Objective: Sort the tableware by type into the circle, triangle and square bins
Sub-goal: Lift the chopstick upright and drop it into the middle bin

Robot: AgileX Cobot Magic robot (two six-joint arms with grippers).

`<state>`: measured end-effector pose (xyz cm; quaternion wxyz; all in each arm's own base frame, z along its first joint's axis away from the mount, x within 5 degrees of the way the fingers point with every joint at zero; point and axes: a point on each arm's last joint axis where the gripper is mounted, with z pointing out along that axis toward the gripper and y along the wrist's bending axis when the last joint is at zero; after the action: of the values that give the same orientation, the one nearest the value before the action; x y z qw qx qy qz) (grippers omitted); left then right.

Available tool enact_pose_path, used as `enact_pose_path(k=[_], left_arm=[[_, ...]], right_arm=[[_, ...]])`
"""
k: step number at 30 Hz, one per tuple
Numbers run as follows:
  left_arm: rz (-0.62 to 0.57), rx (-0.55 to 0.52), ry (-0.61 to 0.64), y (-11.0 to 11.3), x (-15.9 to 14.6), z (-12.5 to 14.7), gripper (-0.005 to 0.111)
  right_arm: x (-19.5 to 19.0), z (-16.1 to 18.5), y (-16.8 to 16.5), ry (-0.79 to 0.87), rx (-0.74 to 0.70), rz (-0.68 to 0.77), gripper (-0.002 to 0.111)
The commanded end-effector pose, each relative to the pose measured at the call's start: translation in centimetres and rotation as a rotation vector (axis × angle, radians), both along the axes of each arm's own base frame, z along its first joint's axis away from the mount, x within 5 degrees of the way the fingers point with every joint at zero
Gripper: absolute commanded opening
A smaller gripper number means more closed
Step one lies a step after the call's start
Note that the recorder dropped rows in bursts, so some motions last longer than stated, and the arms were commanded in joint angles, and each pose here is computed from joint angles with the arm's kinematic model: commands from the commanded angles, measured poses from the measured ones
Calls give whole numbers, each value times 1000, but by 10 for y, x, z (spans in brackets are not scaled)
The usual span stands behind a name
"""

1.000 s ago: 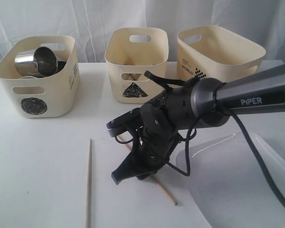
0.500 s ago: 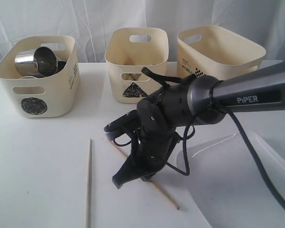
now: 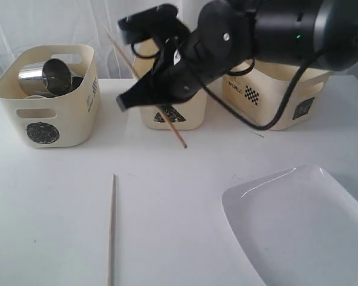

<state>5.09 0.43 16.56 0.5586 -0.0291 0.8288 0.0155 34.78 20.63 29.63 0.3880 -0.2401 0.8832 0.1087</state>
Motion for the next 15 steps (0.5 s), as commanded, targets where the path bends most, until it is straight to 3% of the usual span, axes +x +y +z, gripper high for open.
enact_pose_path(k=[1, 7, 15], left_arm=[[-8, -10, -6, -1, 0, -1, 0], [-8, -10, -6, -1, 0, -1, 0], [-8, -10, -6, -1, 0, -1, 0]], right_arm=[[20, 20, -28, -107, 151, -117, 0], [37, 30, -44, -188, 326, -227, 0], [50, 41, -45, -397, 421, -257, 0]])
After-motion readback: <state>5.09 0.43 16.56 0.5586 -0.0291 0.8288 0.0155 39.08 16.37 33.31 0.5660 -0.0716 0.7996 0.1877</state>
